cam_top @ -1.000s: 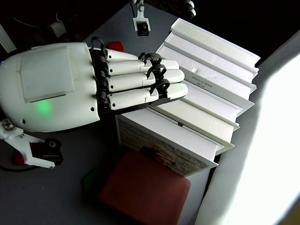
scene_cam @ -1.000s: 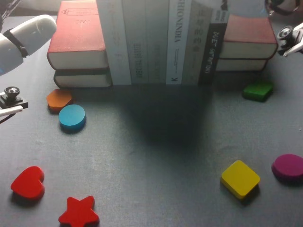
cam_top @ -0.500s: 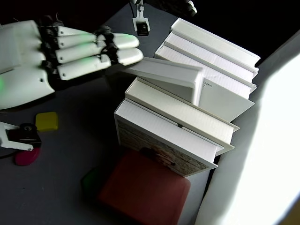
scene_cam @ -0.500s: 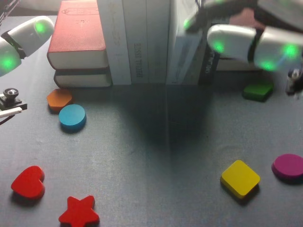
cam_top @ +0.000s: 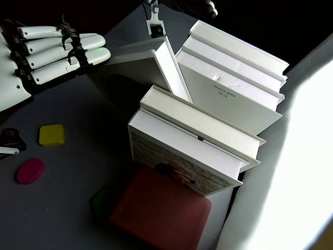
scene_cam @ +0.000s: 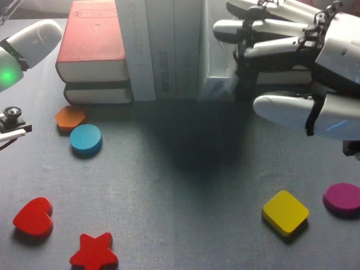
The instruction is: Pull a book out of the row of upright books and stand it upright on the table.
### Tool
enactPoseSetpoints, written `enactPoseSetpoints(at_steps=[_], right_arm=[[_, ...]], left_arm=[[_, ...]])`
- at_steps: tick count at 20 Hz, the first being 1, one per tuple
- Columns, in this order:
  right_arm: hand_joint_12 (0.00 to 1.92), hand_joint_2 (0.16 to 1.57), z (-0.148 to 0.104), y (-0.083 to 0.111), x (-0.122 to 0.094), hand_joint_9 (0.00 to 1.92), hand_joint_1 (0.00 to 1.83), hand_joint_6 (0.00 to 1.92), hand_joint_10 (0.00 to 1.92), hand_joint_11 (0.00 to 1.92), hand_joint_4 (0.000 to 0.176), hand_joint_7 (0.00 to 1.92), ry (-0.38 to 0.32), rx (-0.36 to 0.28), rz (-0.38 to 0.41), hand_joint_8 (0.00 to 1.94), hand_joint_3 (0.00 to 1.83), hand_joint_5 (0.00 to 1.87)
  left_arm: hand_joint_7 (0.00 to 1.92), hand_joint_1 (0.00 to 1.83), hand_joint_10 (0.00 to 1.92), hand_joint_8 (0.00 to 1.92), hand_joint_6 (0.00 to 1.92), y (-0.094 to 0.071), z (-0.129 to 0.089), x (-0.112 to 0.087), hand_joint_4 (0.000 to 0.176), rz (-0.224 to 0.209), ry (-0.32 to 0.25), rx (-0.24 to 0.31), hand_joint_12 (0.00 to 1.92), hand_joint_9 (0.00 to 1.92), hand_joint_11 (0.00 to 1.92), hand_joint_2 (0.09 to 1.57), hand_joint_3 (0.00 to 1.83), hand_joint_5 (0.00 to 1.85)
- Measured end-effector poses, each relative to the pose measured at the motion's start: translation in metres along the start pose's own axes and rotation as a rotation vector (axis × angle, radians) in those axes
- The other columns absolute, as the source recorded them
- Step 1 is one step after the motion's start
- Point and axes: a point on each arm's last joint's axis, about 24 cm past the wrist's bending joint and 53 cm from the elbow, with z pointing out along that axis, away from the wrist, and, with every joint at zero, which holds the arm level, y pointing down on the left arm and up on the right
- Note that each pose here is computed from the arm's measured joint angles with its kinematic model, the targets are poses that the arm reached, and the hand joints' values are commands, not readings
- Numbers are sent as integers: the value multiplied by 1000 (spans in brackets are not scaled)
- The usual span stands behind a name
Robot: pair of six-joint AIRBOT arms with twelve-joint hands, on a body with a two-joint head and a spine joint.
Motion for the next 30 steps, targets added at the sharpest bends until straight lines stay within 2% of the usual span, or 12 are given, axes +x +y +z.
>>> enactPoseSetpoints(at_steps=[2,3,6,7,9,13,16,18,19,23,29,30], right_arm=[[0,1455,-1,4,-5,0,195,55,0,0,22,10,-16,-14,-2,3,0,5],[0,1347,-2,5,-9,0,436,10,0,0,100,1,-17,-17,-14,0,0,0],[7,1189,-9,6,-30,0,839,0,0,14,159,0,-41,-8,-55,0,0,0],[1,1179,-9,5,-33,0,896,0,0,2,113,0,-19,2,-93,0,0,0],[0,1131,-1,10,-39,0,1043,0,0,0,106,0,-8,0,-135,0,0,0],[0,1149,24,22,-42,0,1041,0,0,0,172,0,89,-10,-274,0,0,0],[0,1084,41,28,-46,0,1243,0,0,0,82,0,146,12,-417,0,0,0],[0,1056,47,28,-45,0,1322,0,0,0,97,0,189,33,-494,0,0,0],[0,1048,46,23,-40,0,1367,0,0,0,154,0,234,54,-549,0,0,0],[0,1075,60,22,-42,0,1266,0,0,0,151,0,307,87,-693,0,0,0],[6,1059,78,29,5,0,1203,0,0,13,108,0,479,24,-852,0,0,0],[0,1056,79,28,8,0,1247,0,0,2,45,0,491,23,-857,0,0,0]], left_arm=[[31,434,0,1,0,0,0,-1,0,0,-3,0,264,0,0,1396,0,138],[46,465,0,3,2,0,0,-1,0,0,-2,1,314,2,0,1403,1,148],[65,485,6,2,2,0,0,0,0,0,-1,1,436,29,0,1398,0,159],[68,462,6,1,1,1,0,-1,0,-2,-7,-1,491,39,0,1393,0,161],[76,387,2,1,2,3,-1,0,7,-4,-7,-4,461,39,0,1382,0,169],[67,367,1,0,0,14,-4,4,27,-14,2,-34,339,8,0,1364,0,149],[78,392,4,1,2,17,-6,3,10,-16,-6,-43,414,27,0,1373,3,168],[73,380,2,0,2,17,-7,3,11,-18,-5,-43,408,25,0,1370,1,169],[68,368,1,1,1,19,-8,4,11,-18,-3,-47,387,21,0,1367,0,168],[63,358,0,0,1,23,-8,3,28,-25,-14,-51,262,0,0,1352,0,156],[39,372,0,0,0,28,-8,4,56,-32,-15,-60,140,0,0,1363,1,128],[35,330,0,2,10,28,-7,4,57,-32,-15,-60,411,20,0,1359,0,99]])
